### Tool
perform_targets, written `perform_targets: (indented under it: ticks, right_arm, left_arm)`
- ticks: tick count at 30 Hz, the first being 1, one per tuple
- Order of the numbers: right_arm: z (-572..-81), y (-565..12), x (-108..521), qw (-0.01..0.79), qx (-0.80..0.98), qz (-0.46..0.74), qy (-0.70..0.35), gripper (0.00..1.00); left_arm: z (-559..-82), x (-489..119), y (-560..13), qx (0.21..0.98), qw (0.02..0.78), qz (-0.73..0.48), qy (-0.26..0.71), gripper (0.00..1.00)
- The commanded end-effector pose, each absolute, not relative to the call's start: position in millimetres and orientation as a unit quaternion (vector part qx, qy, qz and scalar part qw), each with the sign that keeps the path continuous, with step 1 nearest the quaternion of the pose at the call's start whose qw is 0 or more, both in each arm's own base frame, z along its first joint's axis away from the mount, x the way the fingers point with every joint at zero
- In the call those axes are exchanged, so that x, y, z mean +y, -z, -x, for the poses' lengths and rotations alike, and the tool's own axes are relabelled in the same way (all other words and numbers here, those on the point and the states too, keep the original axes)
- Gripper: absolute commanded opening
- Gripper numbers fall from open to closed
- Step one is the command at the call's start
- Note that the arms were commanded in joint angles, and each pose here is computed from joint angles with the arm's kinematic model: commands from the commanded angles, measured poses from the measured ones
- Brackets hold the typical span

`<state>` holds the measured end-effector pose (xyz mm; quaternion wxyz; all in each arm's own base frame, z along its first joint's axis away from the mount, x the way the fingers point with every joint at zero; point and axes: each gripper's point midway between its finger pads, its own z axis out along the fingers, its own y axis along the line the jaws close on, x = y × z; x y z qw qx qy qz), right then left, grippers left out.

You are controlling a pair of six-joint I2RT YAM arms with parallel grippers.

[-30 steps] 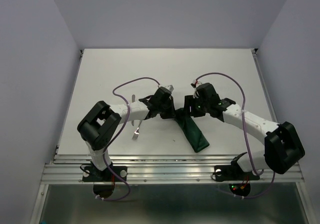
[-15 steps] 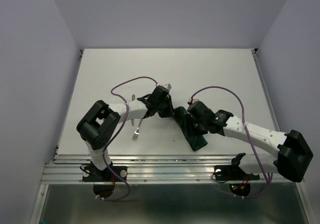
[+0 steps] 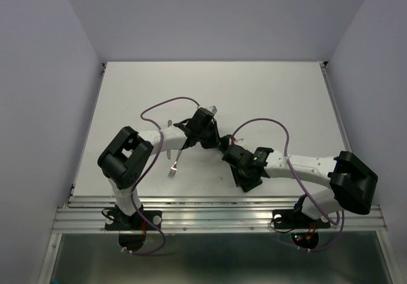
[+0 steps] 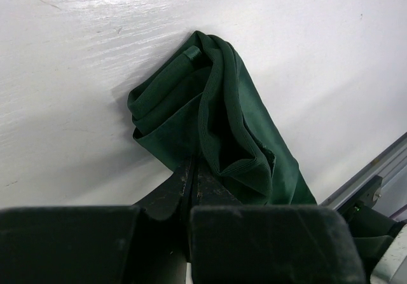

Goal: Fold the napkin into a case and place the utensils inside
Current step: Stuff the top corner of the smaller-rectangle-folded napkin into the folded napkin.

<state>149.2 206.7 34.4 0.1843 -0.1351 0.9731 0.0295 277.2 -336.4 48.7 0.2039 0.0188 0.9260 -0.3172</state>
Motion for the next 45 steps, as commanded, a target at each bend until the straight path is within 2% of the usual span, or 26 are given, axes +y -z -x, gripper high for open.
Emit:
perform_targets:
  ticks: [1,3,4,11,18,19,21,28,42,44,45]
  right_arm:
    - [-156,-42,208,0.208,0.97,0.125,-0.007,0.42]
    - [-156,-43,206,0.211,0.97,0.121,-0.004,0.34]
    - [-157,-45,206,0.214,0.97,0.117,-0.006,0.33]
    - [-152,-50,205,0.208,0.971,0.115,-0.015,0.33]
    - [-151,-52,205,0.206,0.972,0.113,-0.016,0.26]
    - [-151,-53,205,0.207,0.972,0.113,-0.016,0.19]
    - [-151,-54,205,0.207,0.972,0.113,-0.016,0.12]
    - [-148,-54,201,0.203,0.972,0.119,-0.006,0.01]
    - [-147,-45,193,0.196,0.971,0.131,0.039,0.01]
    - [-145,-41,193,0.192,0.972,0.13,0.038,0.06]
    - [-145,-40,193,0.191,0.972,0.129,0.036,0.15]
  left_arm:
    - [-282,-337,-53,0.92,0.213,-0.028,0.327,0.0]
    - [-282,-336,-52,0.921,0.213,-0.028,0.326,0.0]
    - [-281,-335,-51,0.921,0.211,-0.027,0.326,0.0]
    - [-280,-332,-45,0.923,0.208,-0.028,0.323,0.0]
    - [-281,-331,-44,0.923,0.208,-0.03,0.323,0.0]
    - [-281,-331,-44,0.923,0.208,-0.029,0.323,0.0]
    - [-282,-330,-44,0.923,0.209,-0.029,0.323,0.0]
    - [-282,-326,-41,0.924,0.207,-0.027,0.32,0.0]
    - [-284,-326,-45,0.922,0.212,-0.028,0.323,0.0]
    - [-284,-325,-44,0.923,0.21,-0.027,0.322,0.0]
    - [-283,-326,-45,0.922,0.21,-0.027,0.323,0.0]
